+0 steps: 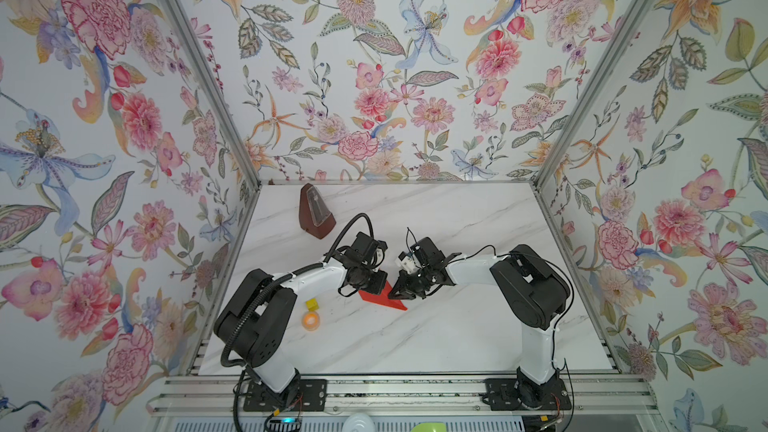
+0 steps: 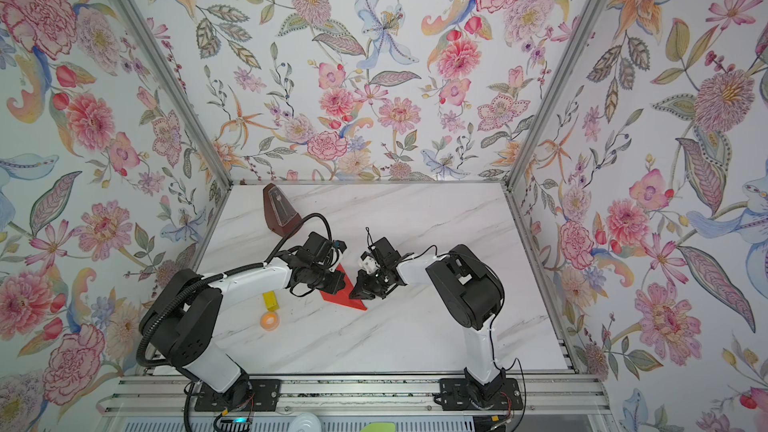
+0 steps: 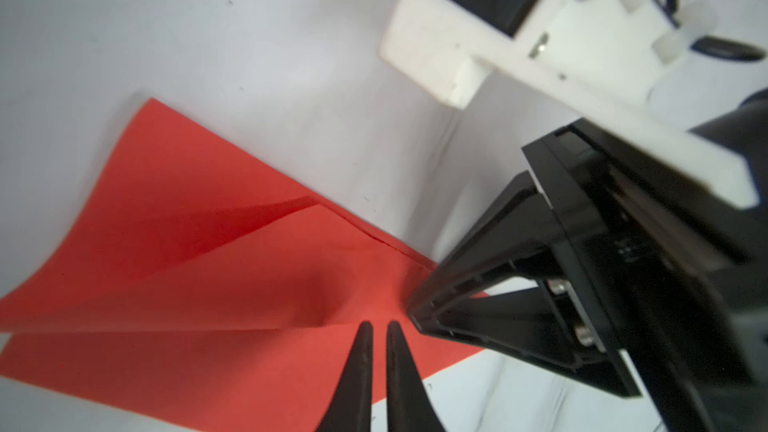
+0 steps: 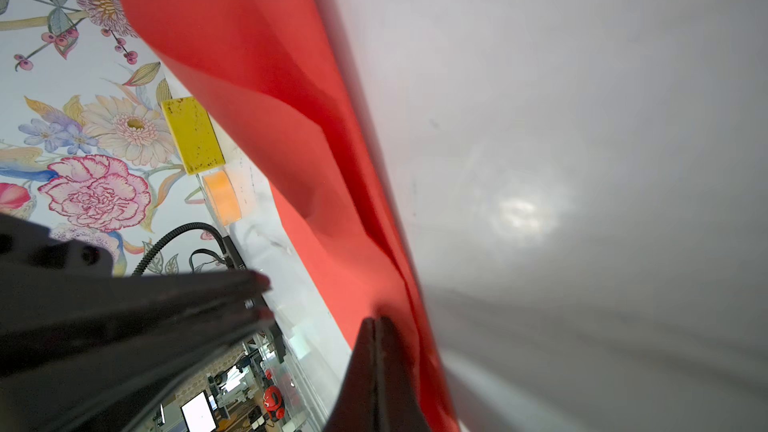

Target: Fold a paper plane with a square sheet of paper (fold left side to right side)

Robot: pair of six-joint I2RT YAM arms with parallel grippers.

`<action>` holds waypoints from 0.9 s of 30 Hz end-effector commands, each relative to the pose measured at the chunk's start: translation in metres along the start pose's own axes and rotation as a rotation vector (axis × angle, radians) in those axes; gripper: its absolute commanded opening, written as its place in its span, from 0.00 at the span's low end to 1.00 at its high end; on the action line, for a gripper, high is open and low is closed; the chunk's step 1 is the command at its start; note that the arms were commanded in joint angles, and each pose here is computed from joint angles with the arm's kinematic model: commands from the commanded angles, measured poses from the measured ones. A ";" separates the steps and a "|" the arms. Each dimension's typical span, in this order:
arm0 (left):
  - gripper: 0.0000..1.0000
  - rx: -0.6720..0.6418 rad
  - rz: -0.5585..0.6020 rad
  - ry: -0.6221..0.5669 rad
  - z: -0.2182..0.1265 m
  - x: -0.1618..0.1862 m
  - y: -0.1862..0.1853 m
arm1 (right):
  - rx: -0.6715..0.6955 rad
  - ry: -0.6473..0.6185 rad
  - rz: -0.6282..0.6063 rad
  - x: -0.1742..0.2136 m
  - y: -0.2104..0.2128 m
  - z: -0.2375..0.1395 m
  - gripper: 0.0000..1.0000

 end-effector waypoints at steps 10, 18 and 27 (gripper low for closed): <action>0.08 -0.045 -0.002 0.091 0.027 0.003 0.001 | 0.178 0.122 0.144 0.035 -0.047 0.006 0.00; 0.06 -0.117 -0.029 0.117 0.035 0.009 0.015 | 0.187 0.119 0.152 0.037 -0.049 0.004 0.00; 0.02 -0.183 -0.109 0.116 0.025 0.013 0.048 | 0.194 0.117 0.162 0.038 -0.052 0.002 0.00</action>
Point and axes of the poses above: each gripper's point midway between its finger pads, its own z axis out along the fingers, its own y axis along the line the jaws close on, x = y × z, the point moved 8 cm from there along -z, back along the fingers, and after that the axes turned 14 degrees about -z, right-handed, at the moved point
